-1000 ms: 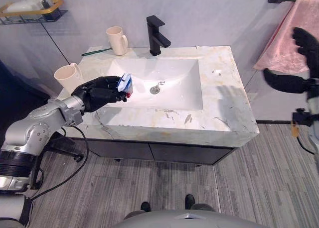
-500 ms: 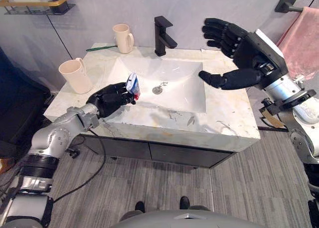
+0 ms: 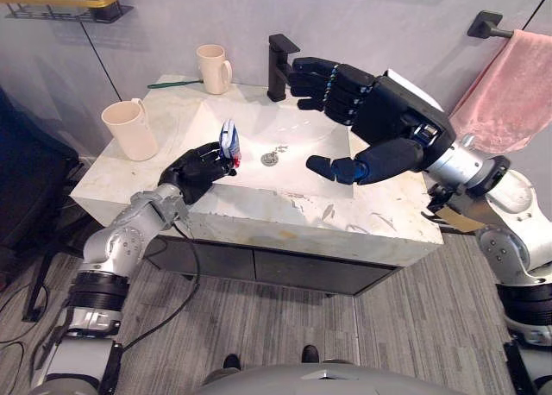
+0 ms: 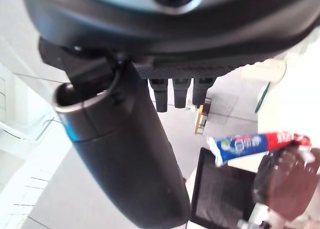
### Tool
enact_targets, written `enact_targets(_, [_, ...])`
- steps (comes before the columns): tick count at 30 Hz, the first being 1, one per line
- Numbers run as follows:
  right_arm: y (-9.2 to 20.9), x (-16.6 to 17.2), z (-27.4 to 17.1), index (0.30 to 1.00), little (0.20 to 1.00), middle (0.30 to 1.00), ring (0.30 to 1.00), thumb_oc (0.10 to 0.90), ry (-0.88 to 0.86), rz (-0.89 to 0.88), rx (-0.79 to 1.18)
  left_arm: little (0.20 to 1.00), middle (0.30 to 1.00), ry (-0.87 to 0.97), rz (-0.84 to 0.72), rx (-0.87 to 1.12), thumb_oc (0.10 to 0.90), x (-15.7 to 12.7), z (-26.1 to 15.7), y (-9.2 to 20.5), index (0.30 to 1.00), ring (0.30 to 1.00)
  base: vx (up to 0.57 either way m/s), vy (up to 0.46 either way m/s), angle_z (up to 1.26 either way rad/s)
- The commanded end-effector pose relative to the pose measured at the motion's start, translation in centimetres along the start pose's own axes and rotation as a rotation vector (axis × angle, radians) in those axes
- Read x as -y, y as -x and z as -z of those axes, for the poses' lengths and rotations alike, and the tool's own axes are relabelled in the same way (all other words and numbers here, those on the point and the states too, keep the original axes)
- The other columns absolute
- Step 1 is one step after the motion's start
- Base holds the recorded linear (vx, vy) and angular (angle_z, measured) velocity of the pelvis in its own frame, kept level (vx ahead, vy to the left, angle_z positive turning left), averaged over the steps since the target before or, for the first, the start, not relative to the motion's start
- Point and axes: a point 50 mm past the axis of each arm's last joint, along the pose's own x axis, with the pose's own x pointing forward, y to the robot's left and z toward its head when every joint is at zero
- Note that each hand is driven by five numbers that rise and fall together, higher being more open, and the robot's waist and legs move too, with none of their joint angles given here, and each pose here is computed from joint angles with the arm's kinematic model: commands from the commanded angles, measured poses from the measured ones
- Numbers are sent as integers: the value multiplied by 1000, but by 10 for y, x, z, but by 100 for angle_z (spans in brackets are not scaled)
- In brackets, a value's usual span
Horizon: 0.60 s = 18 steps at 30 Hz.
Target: Organize the bathroom.
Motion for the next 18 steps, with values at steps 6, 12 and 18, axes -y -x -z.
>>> enact_targets(6, [-31,-21,-53,900,900,900,900,800,95,-121,349,300,300,48,136,244,400,36,-49,-13,300,300,6,34,0])
enact_targets(12, [-44,-21,-71,900,900,900,900,800,306,-73,417,300,300,157,197,110,400,46,-30,-21,300,300,0,25,2])
enact_targets(18, [-53,-16,-81,900,900,900,900,800,307,-35,437,300,300,207,241,38,400,53,-17,-23,300,300,5,13,5])
